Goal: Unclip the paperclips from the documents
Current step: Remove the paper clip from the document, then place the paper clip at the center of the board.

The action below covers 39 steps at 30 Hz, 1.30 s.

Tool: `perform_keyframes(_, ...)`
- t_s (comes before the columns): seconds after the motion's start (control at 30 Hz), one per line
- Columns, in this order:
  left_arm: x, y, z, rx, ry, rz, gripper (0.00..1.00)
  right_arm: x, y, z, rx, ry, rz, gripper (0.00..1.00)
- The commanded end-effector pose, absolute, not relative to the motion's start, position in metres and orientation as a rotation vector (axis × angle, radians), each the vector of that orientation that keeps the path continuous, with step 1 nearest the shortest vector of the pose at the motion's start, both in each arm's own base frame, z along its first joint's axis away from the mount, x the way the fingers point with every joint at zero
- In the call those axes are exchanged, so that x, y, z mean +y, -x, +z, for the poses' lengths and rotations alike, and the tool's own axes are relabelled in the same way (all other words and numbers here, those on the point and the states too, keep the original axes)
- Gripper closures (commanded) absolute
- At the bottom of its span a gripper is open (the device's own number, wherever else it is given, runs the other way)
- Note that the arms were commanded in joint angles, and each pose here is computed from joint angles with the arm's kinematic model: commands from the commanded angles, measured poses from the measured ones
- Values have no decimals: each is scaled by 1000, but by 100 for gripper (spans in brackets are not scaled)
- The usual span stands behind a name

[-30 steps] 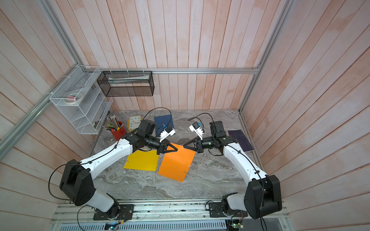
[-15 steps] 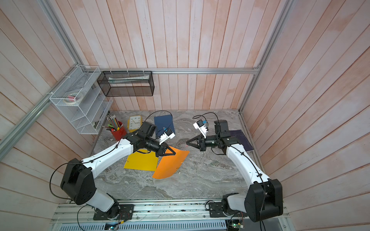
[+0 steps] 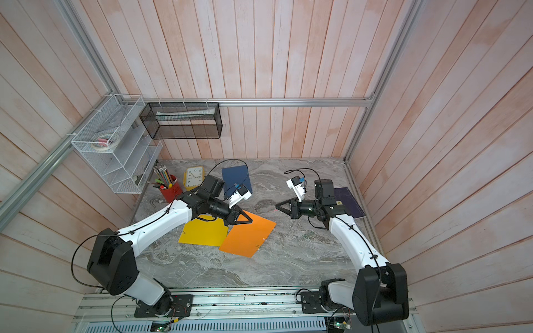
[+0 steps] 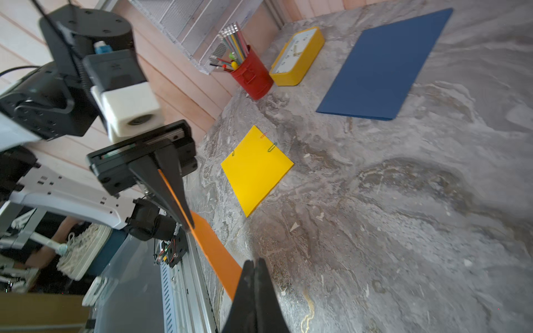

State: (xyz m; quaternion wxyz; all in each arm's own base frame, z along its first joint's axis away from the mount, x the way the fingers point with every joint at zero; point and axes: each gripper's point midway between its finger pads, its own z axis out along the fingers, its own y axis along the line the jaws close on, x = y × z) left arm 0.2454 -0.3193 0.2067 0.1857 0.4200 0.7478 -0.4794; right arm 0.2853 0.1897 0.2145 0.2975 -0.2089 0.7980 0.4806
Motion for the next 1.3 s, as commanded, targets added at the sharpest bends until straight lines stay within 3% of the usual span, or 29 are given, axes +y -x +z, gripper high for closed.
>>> perform_keyframes(0.0, -318, -250, 216, 2070, -1156, -1340, 100, 169, -302, 200, 2177, 362, 1184, 99)
perform_keyframes(0.47, -325, -266, 228, 2034, -1067, -1333, 100, 77, -293, 91, 2388, -318, 972, 100)
perform_keyframes(1.27, -329, -288, 230, 2042, -966, -1286, 100, 56, -310, 35, 2497, -397, 810, 98)
